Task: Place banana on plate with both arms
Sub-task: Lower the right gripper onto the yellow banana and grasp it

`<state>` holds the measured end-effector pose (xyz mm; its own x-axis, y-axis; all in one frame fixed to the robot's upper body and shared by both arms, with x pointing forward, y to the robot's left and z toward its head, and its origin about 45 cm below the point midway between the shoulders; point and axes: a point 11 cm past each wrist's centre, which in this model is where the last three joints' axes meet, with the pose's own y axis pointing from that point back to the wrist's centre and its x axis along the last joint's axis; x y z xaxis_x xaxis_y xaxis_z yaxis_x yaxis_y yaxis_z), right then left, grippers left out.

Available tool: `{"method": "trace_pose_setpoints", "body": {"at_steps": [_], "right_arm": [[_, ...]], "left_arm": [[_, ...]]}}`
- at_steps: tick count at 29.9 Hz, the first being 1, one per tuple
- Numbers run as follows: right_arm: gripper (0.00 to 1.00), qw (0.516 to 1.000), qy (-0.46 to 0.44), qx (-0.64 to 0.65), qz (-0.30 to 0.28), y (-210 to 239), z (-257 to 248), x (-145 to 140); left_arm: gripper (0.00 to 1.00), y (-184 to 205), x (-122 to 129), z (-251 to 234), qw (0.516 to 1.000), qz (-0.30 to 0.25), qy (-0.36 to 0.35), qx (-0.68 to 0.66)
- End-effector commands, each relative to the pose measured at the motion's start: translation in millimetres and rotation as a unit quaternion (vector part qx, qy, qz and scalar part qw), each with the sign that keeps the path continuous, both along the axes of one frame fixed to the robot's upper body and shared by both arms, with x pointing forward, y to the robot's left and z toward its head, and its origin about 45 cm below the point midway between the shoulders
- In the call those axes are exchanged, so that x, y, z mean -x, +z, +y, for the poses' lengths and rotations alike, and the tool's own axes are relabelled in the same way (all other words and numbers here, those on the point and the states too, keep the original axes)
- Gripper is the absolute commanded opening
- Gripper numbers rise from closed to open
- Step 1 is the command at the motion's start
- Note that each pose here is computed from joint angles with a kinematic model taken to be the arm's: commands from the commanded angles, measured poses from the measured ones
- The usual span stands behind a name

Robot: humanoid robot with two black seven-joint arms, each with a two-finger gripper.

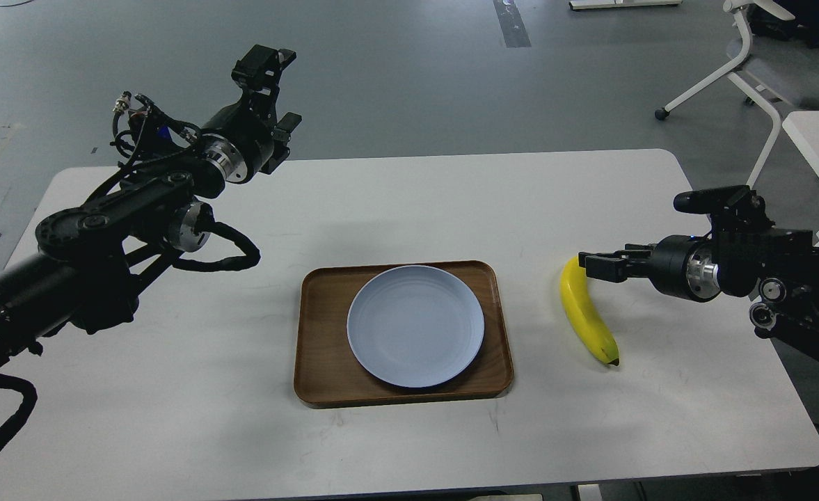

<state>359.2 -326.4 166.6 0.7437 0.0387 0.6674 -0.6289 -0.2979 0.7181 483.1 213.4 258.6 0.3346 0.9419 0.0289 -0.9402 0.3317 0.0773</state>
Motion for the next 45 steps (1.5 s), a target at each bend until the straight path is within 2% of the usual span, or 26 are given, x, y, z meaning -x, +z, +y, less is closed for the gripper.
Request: {"method": "trace_pose_setpoints", "body": {"at_steps": [1, 15, 24, 26, 32, 37, 39, 45], "right_arm": [[0.82, 1.000, -0.008, 0.003, 0.006, -13, -2, 9], [0.82, 1.000, -0.015, -0.018, -0.016, -22, 15, 8], [0.81, 1.000, -0.010, -0.022, -0.007, -30, 24, 14], [0.75, 1.000, -0.008, -0.015, -0.001, -34, 23, 17], [0.66, 1.000, -0.005, -0.004, 0.014, -42, 19, 24], [0.45, 1.000, -0.004, -0.005, 0.015, -44, 20, 25], [0.29, 1.000, -0.005, -0.008, 0.013, -45, 22, 23], [0.26, 1.000, -0.007, -0.010, 0.009, -46, 22, 22]], "left_arm": [[1.00, -2, 1, 7, 1.000, 0.001, 0.005, -0.004], [1.00, -6, 4, 8, 1.000, -0.005, 0.007, -0.003], [1.00, -7, 6, 7, 1.000, -0.010, 0.004, -0.012], [1.00, -8, 6, 9, 1.000, -0.008, 0.005, -0.013], [1.00, -11, 7, 8, 1.000, -0.006, 0.005, -0.017], [1.00, -18, 10, 11, 1.000, -0.003, 0.008, -0.025], [1.00, -19, 11, 11, 0.999, -0.006, 0.006, -0.035], [1.00, -24, 13, 13, 0.999, -0.003, 0.007, -0.038]]}}
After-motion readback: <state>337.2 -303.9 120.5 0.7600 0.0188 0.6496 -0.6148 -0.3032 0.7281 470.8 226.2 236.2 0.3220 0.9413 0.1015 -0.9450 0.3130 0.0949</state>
